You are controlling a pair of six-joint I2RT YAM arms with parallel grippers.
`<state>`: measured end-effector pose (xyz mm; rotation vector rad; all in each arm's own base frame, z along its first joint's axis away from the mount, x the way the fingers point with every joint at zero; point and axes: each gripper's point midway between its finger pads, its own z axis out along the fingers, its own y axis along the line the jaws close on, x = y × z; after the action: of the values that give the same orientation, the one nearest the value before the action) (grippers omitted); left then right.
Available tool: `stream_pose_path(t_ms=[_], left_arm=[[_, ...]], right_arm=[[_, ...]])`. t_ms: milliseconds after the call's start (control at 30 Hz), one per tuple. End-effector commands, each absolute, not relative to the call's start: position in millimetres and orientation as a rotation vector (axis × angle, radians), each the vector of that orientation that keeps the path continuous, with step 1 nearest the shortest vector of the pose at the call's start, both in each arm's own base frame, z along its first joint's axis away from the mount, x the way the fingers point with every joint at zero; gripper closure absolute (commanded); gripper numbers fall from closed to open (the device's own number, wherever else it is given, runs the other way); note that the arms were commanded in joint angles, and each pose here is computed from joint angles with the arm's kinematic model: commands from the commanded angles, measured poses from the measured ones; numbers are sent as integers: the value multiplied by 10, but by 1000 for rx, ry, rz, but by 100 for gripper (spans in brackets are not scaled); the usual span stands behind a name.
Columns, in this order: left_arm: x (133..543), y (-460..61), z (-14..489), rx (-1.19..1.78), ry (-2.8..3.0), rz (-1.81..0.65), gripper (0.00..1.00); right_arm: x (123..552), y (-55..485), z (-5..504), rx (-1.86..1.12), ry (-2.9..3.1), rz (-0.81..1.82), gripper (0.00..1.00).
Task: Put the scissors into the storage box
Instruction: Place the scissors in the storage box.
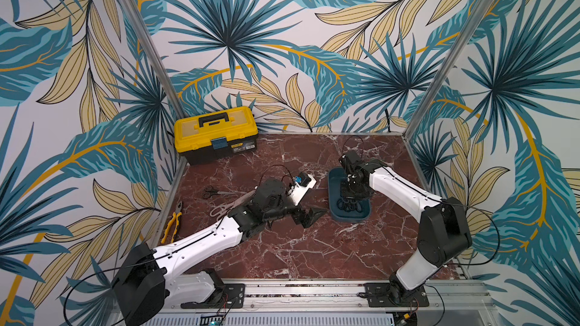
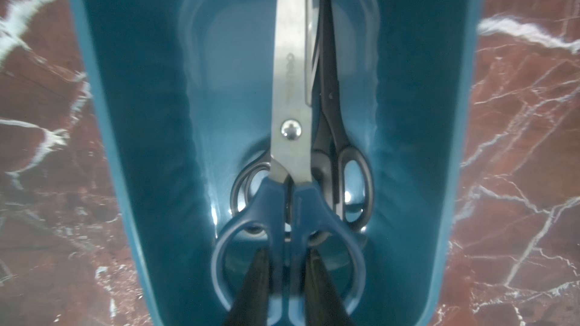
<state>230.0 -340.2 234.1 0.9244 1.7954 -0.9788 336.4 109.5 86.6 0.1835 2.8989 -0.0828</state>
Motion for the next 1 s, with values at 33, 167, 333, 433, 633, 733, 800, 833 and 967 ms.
stream_pose_path(t_ms=[33, 167, 333, 433, 633, 733, 800, 833, 967], left_arm=[[2374, -3418, 2529, 909, 1722, -953, 3], [2450, -3281, 2459, 852, 1759, -866, 2], [2592, -3013, 2398, 723, 1792, -755, 0], [2723, -2773, 2338, 616, 1837, -710, 0], [2979, -2043, 2010, 356, 2044, -507, 0], [2963, -1784, 1916, 295, 2095, -425, 0], [2924, -1674, 1877, 276, 2108, -397, 0], [2902, -1630, 1863, 266, 2109, -388, 0], [2833, -1507, 1790, 219, 2114, -387, 0]], right_arm=[[3427, 1130, 799, 136, 2902, -88, 97], [3498, 1128, 910, 123, 2861, -91, 71], [3556, 880, 1201, 170, 2758, -162, 50], [3547, 589, 1264, 303, 2740, -144, 49], [3475, 168, 1037, 425, 2811, -162, 51], [3476, 132, 854, 407, 2875, -167, 59], [3492, 138, 773, 390, 2902, -171, 60], [3508, 145, 746, 380, 2911, -173, 62], [3589, 225, 675, 343, 2924, -117, 68]])
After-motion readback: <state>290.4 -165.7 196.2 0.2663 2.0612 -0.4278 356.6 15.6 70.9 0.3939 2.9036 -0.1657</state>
